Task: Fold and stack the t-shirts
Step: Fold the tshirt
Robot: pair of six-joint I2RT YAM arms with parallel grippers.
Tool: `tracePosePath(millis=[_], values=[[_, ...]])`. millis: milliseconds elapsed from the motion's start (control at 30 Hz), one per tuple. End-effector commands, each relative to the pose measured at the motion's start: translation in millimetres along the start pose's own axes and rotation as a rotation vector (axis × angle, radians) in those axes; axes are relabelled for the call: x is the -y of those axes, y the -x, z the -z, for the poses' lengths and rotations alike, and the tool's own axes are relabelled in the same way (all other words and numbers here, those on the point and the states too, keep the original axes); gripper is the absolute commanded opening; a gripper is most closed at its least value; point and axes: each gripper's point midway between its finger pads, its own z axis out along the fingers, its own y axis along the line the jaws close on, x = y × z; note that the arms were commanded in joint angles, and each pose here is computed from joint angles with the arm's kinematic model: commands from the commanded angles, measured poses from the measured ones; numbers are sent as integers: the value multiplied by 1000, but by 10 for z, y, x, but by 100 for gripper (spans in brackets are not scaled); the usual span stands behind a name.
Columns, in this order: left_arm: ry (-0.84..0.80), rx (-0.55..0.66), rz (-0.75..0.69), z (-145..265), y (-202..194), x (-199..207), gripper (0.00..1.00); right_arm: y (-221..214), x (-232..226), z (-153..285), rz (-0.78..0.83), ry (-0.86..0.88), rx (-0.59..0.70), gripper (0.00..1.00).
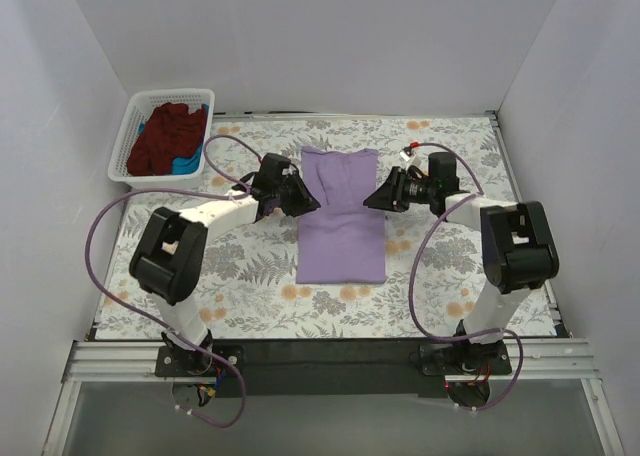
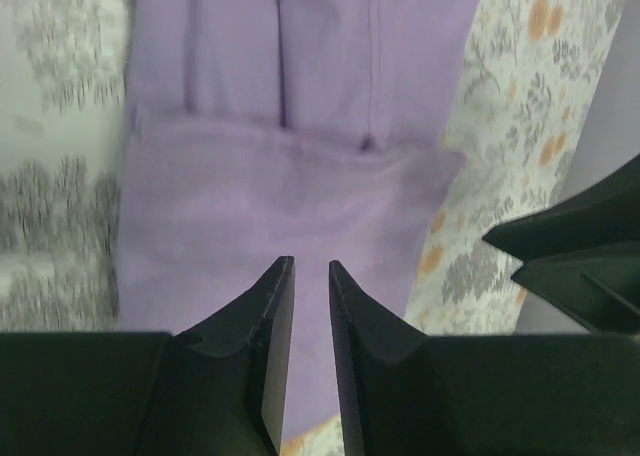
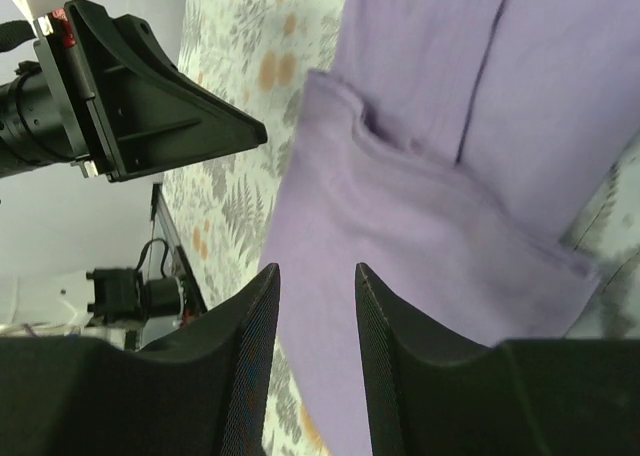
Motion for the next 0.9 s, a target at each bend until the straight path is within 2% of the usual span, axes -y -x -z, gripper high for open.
tracePosePath(millis=[0, 167, 267, 333, 467, 667, 733, 867], values=[[-21, 6, -43, -254, 246, 3, 20, 216, 208, -194, -17, 0, 4, 43], [58, -57, 34, -654, 260, -484, 19, 118, 790, -348, -139, -30, -12, 42], [96, -84, 74, -726, 156, -778, 19, 57, 1003, -282, -176, -32, 7, 42], [84, -92, 89, -715, 119, -829, 19, 19, 1041, -223, -196, -31, 10, 42], [59, -87, 74, -576, 96, -766, 19, 93, 739, -98, -137, 0, 33, 41], [-24, 11, 15, -33, 313, -308, 22, -15, 77, 61, -55, 88, 22, 42], [-57, 44, -12, 192, 309, -163, 23, -334, -95, 23, -64, 119, -43, 42], [-58, 80, -36, 509, 196, -140, 24, -891, -411, -34, -61, 160, -154, 43]])
